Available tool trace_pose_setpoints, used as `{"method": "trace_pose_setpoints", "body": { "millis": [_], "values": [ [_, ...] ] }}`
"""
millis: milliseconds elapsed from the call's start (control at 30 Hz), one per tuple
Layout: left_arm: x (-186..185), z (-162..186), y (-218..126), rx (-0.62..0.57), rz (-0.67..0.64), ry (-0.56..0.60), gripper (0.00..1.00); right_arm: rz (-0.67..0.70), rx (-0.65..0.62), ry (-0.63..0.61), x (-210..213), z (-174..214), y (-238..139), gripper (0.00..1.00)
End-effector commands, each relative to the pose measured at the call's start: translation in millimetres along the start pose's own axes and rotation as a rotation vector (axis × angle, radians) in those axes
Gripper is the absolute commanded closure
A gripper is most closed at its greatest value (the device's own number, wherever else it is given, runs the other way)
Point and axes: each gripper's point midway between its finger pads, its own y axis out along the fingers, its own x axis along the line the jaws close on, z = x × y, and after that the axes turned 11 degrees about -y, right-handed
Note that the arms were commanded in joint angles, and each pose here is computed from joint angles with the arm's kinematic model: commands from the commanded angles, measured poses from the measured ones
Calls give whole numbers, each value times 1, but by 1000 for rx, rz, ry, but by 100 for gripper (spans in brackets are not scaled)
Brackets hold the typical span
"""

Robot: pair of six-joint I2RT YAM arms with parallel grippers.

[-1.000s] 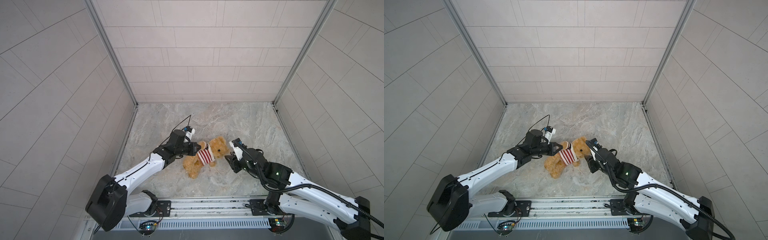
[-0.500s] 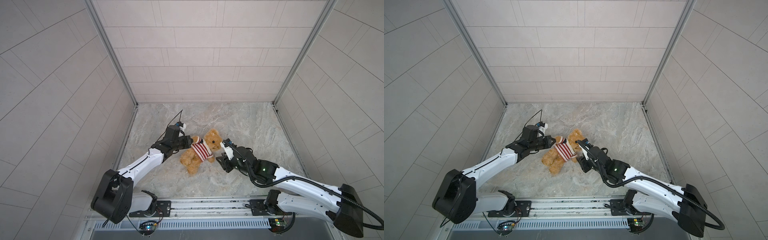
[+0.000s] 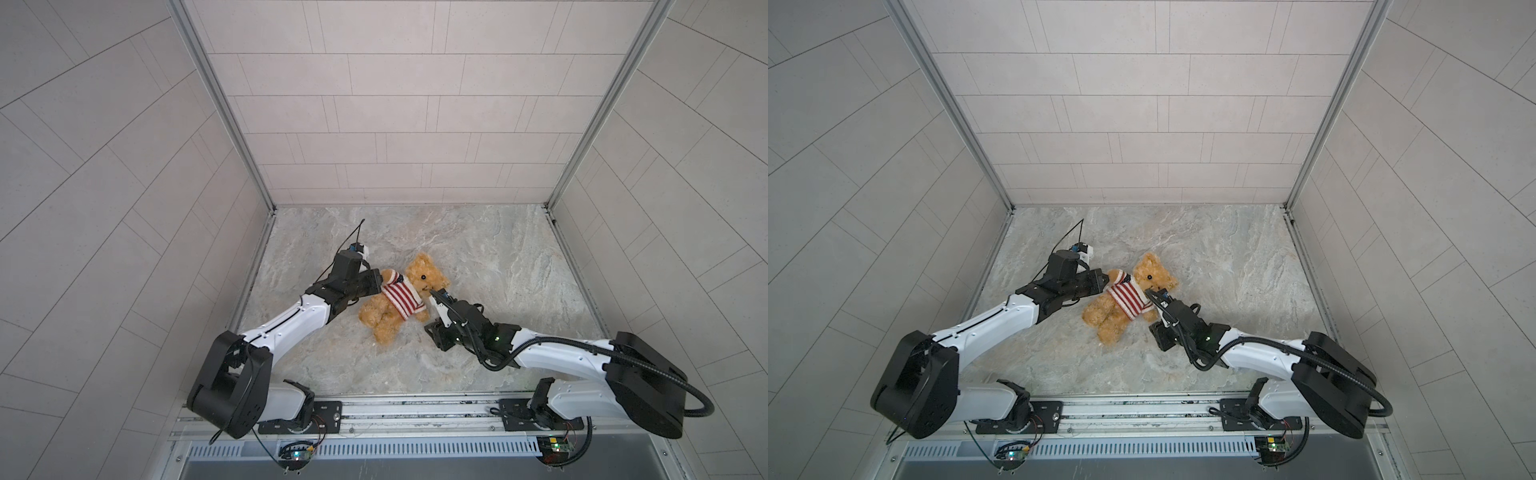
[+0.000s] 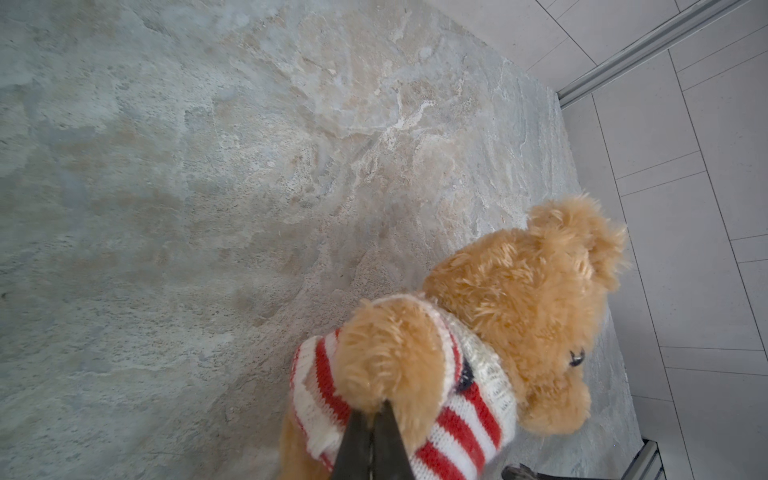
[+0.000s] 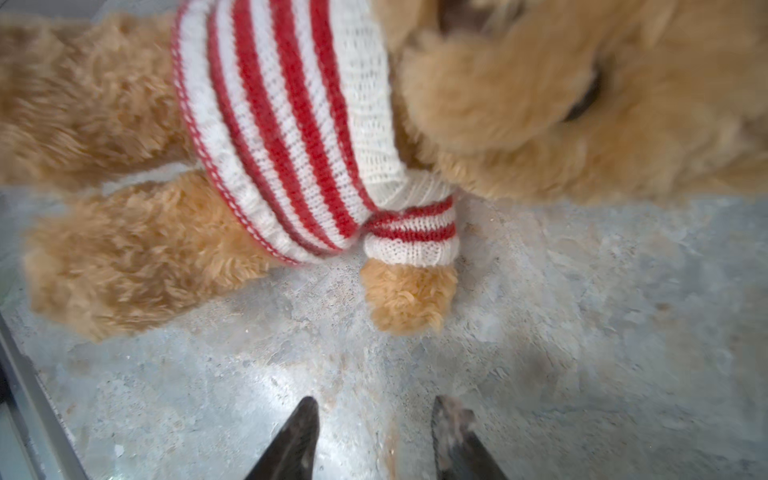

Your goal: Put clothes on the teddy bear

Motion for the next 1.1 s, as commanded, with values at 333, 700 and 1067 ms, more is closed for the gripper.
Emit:
{"method": "trace_pose_setpoints", "body": {
  "millis": [333,700,1067],
  "values": [
    [4,-1,3,-16,-5,-19,100,-42,-46,36,-4,-19,35,57],
    [5,-1,6,-14,-12,-31,100,-87,-33,94,-10,-18,48,63],
    [4,1,6,-7,2,-44,100,-106,-30,116,-12,-23,58,77]
  ]
}}
